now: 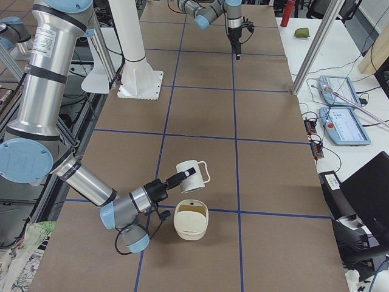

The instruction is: Left arm hands cup to right arm to dump lemon

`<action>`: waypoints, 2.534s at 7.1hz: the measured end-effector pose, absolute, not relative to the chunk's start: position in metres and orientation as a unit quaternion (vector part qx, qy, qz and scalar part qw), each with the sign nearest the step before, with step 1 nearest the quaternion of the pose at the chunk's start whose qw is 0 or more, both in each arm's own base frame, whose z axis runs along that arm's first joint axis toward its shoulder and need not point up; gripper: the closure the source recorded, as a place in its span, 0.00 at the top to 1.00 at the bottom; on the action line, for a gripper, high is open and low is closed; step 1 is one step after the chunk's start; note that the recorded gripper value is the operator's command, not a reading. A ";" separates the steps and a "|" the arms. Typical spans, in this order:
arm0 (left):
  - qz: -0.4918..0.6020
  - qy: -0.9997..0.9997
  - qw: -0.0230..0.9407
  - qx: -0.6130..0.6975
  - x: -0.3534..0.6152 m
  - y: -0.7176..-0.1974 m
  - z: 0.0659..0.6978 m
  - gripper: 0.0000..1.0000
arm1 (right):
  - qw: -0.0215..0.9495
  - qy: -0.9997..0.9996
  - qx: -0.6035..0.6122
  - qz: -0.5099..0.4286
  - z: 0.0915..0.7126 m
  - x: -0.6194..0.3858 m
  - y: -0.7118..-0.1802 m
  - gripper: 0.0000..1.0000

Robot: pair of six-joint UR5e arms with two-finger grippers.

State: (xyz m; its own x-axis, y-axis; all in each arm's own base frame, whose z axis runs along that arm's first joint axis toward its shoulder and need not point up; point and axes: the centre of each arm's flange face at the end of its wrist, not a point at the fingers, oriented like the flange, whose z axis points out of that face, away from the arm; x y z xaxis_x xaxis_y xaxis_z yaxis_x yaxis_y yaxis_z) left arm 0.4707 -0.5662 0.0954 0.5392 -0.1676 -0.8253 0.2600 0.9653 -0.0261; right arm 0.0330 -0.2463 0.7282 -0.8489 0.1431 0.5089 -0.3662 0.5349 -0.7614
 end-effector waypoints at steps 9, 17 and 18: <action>-0.120 0.465 0.876 0.048 0.473 -0.565 0.100 1.00 | 0.489 -0.746 0.339 0.301 0.625 0.027 -0.297 0.21; -0.124 0.468 0.873 0.051 0.463 -0.571 0.099 1.00 | 0.727 -0.511 0.447 0.108 0.368 -0.060 -0.517 0.23; -0.130 0.467 0.873 0.051 0.459 -0.576 0.100 1.00 | 0.740 -0.487 0.455 0.092 0.346 -0.104 -0.536 0.23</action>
State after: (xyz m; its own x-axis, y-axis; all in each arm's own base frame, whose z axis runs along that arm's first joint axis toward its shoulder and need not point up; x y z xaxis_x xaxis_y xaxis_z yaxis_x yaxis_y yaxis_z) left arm 0.4590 -0.5760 0.1004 0.5303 -0.1786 -0.8288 0.2742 0.9612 -0.0316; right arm -0.1045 -0.5355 0.3456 0.5087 -0.3079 0.8040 -0.5790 0.5688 0.5842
